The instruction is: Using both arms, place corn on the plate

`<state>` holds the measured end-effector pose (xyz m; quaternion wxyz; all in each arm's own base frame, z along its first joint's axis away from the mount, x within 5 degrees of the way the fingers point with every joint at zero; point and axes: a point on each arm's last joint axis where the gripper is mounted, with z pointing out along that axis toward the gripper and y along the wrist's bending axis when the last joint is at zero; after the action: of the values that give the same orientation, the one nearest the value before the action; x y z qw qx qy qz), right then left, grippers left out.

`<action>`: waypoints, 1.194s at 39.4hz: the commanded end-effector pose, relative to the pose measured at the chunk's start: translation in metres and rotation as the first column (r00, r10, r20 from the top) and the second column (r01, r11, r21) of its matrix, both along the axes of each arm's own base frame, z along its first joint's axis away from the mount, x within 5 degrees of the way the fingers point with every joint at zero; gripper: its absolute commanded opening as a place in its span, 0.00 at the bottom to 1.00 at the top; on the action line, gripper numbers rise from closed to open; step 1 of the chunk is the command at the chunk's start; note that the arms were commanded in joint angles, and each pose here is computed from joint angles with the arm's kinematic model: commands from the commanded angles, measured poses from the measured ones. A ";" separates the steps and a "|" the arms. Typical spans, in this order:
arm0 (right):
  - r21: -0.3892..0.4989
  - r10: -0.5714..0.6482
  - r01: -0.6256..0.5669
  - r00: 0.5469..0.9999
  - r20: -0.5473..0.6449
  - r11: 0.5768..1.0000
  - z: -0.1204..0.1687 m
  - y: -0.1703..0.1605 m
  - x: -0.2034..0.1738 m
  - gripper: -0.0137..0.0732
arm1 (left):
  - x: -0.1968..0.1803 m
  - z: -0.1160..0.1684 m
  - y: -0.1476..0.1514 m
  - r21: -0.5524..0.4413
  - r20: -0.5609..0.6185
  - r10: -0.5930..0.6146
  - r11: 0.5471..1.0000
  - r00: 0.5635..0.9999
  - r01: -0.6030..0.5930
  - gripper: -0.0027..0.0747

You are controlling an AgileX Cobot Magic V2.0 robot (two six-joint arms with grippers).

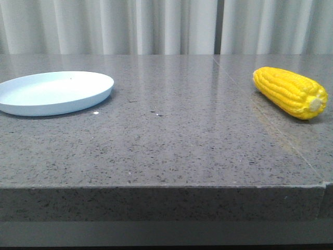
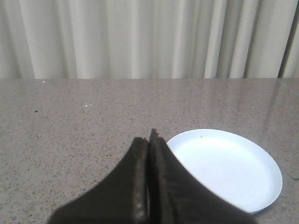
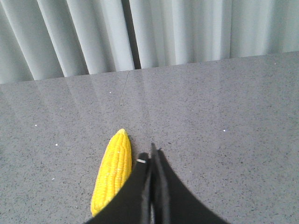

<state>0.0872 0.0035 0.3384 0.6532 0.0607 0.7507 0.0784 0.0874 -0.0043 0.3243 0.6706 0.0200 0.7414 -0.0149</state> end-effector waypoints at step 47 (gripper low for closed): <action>-0.007 -0.016 0.017 0.994 0.111 1.000 0.019 -0.002 0.001 0.90 | 0.072 0.037 -0.015 0.008 -0.210 -0.076 0.997 0.975 0.079 0.83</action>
<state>0.0877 0.0035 0.3390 0.6535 0.0608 0.7504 0.0784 0.1439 -0.0145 0.3431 0.5782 0.0447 0.8141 -0.0286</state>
